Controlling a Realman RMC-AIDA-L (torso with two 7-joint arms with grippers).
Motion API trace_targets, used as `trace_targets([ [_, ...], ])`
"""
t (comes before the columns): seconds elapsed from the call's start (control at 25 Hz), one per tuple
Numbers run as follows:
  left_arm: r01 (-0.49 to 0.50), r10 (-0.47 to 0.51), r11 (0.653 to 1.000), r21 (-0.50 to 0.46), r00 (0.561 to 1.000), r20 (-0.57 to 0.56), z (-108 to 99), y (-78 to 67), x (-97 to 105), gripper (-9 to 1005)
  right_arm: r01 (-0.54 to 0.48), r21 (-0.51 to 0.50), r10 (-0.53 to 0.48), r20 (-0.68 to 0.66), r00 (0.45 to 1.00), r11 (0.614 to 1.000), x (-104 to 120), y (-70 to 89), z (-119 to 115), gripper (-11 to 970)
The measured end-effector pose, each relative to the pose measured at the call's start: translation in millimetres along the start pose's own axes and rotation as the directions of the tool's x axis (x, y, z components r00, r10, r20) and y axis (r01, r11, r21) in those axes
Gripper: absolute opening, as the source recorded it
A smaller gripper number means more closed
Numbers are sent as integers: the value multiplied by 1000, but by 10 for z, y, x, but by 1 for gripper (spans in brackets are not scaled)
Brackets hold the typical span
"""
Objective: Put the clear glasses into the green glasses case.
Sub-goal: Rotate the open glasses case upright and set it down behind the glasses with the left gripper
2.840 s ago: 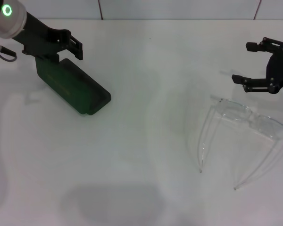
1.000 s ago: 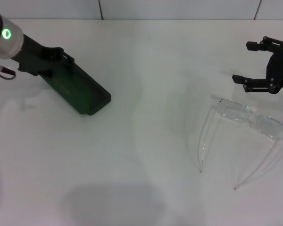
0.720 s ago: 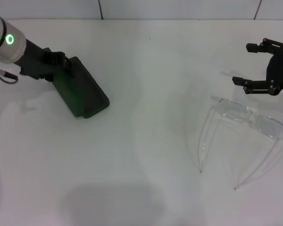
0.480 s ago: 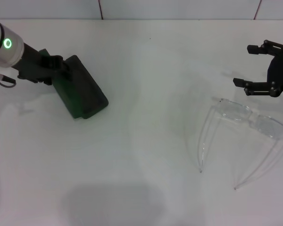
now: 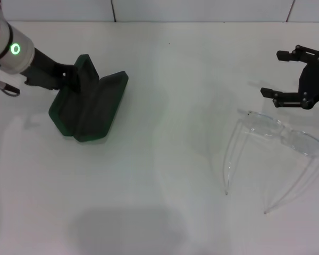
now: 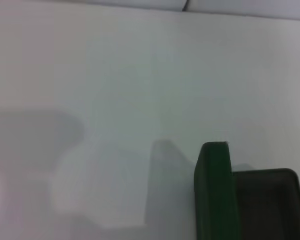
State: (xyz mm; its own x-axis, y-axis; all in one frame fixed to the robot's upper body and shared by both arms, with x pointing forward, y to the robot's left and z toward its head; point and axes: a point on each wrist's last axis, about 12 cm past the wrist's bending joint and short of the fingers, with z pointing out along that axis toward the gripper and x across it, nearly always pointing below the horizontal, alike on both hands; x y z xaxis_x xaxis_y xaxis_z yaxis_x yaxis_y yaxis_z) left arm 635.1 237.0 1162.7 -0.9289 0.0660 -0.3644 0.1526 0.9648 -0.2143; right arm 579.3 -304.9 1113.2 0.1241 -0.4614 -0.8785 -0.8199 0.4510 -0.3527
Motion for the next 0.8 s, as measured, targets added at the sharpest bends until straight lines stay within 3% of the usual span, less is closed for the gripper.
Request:
trace_targets([
  [0.08, -21, 21, 1000, 3, 1000, 14, -39, -16, -26, 223, -6, 12, 6, 1, 1000, 1000, 6, -10, -7, 803],
  [0.2, -109, 108, 994, 17, 994, 28, -108, -57, -56, 217, -23, 40, 22, 9, 1000, 999, 16, -28, -24, 800],
  [0.24, -178, 177, 984, 29, 984, 31, -146, -97, -63, 214, -26, 48, 26, 10, 1000, 998, 19, -36, -28, 799],
  [0.28, -178, 177, 984, 29, 984, 31, -146, -97, -63, 212, -29, 57, 29, 12, 1000, 998, 20, -47, -33, 798],
  [0.4, -322, 320, 946, 36, 946, 50, -210, -198, -78, 206, -43, 92, 41, 21, 999, 995, 24, -80, -57, 795],
  [0.52, -507, 504, 862, 9, 858, 95, -299, -296, -60, 205, -74, 126, 70, 37, 997, 989, 29, -112, -95, 793],
  [0.64, -669, 665, 743, -29, 732, 145, -407, -334, -22, 205, -193, 177, 177, 103, 979, 965, 11, -165, -191, 790],
  [0.8, -843, 829, 536, -45, 517, 213, -524, -401, 21, 206, -341, 211, 298, 211, 931, 916, -17, -238, -403, 786],
])
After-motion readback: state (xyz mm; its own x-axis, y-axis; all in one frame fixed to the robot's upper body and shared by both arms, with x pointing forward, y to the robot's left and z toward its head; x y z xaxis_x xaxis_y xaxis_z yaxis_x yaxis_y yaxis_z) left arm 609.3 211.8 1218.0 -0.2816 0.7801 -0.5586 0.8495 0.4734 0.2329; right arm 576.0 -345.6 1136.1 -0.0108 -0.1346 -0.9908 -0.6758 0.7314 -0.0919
